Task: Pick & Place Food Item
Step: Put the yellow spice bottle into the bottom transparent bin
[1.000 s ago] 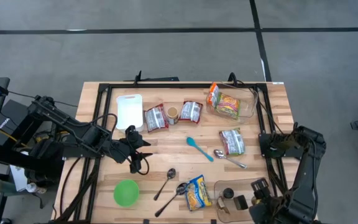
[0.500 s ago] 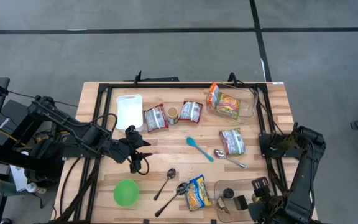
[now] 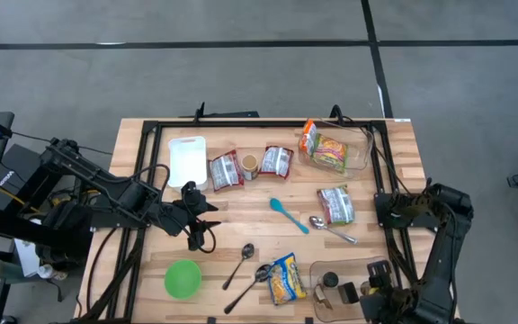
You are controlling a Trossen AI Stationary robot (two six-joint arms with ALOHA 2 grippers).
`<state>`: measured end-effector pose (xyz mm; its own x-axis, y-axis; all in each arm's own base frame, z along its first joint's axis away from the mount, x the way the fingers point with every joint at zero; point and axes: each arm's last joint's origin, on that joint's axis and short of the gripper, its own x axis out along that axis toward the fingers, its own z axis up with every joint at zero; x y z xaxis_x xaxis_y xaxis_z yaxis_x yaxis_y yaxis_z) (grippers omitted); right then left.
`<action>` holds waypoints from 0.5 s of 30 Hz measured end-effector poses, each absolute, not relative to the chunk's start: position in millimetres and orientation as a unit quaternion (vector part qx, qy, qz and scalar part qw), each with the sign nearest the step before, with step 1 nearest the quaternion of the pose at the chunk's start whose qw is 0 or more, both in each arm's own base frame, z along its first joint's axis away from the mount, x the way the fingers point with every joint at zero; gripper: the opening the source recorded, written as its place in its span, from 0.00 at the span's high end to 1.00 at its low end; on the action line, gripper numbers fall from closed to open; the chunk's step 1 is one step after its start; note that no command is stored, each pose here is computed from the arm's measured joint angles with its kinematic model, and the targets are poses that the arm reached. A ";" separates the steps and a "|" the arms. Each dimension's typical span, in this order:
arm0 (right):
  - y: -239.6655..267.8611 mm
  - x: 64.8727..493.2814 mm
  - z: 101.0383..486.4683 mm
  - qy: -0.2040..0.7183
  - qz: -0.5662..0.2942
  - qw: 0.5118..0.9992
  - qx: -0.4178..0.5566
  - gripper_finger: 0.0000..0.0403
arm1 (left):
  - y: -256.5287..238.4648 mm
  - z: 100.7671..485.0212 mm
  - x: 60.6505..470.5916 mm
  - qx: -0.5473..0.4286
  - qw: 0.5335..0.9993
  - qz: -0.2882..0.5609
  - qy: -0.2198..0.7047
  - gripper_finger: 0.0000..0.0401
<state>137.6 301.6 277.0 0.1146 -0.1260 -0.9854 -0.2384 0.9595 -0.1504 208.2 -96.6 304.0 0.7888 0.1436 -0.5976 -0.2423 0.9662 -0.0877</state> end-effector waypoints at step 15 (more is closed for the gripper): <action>286.5 125.9 252.1 0.649 0.036 0.757 -0.069 0.46 | -96.6 303.9 208.3 -0.080 0.942 0.103 0.308 0.54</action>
<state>125.9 286.5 252.1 0.1549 -0.0348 -0.9873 -0.1436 0.9880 -0.0574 208.3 -96.6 303.9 0.7886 0.1440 -0.5978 -0.2425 0.9662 -0.0873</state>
